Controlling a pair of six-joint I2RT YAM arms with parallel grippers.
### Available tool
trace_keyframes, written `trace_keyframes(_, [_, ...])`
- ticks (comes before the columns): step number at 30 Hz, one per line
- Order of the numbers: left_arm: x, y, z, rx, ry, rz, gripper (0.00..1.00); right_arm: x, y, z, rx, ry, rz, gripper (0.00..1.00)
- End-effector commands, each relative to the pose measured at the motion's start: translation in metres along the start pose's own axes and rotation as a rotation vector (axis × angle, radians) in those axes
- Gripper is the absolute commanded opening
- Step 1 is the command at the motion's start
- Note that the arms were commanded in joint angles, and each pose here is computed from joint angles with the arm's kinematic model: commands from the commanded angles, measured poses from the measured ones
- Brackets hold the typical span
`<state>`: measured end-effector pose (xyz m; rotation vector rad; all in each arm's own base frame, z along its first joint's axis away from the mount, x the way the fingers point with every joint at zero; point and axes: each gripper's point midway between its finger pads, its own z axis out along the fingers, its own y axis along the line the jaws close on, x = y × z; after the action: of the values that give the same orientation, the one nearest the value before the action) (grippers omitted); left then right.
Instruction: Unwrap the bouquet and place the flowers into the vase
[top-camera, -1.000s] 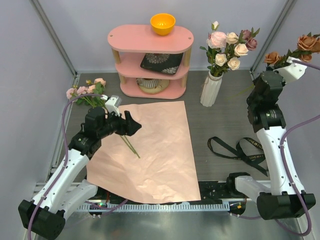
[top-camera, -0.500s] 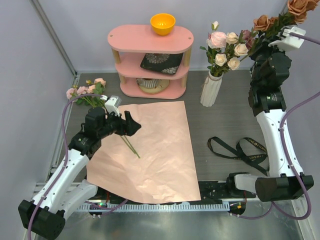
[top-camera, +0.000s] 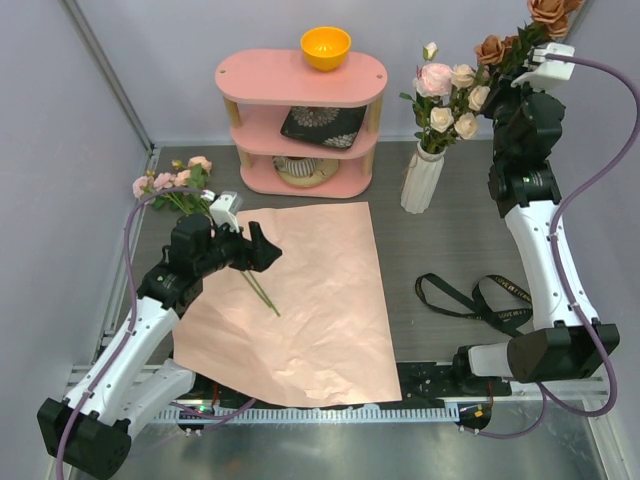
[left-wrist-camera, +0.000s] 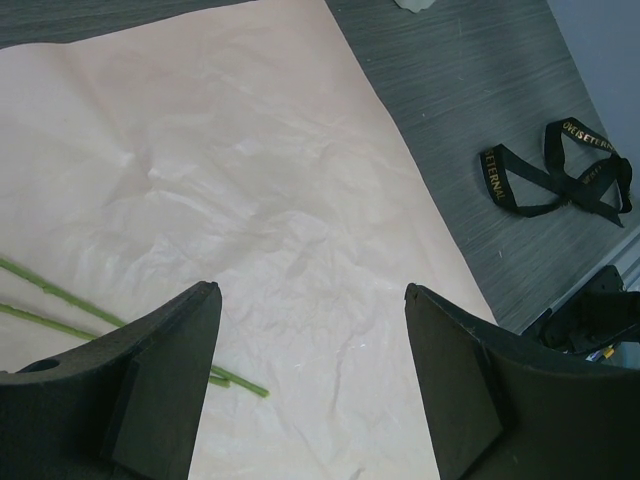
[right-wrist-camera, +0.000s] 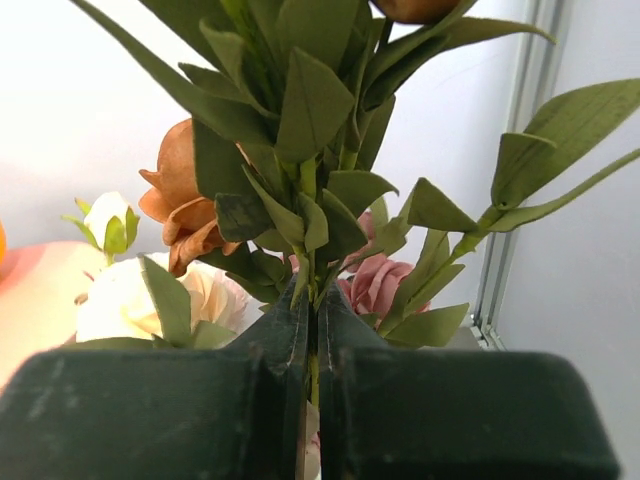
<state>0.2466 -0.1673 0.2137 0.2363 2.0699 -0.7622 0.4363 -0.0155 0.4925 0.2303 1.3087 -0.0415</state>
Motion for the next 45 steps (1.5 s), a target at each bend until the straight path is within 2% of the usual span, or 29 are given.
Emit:
trace_keyframes(1, [-0.019,-0.006,-0.002,0.017,-0.048,0.027,0.78,0.000,0.014,0.004,-0.086,0.007,-0.041,0.01])
trace_keyframes(16, [-0.019,0.002,0.000,-0.010,-0.054,0.016,0.78,0.077,0.028,0.023,-0.170,0.146,-0.081,0.01])
trace_keyframes(24, [-0.022,0.010,0.001,-0.026,-0.063,-0.007,0.78,0.114,0.045,0.025,-0.301,0.222,-0.154,0.01])
trace_keyframes(37, [-0.023,0.012,0.002,-0.024,-0.069,-0.023,0.78,0.152,0.049,0.021,-0.332,0.310,-0.136,0.02])
trace_keyframes(45, [-0.022,0.012,0.004,-0.012,-0.060,-0.044,0.78,0.166,0.047,0.017,-0.319,0.340,-0.109,0.08])
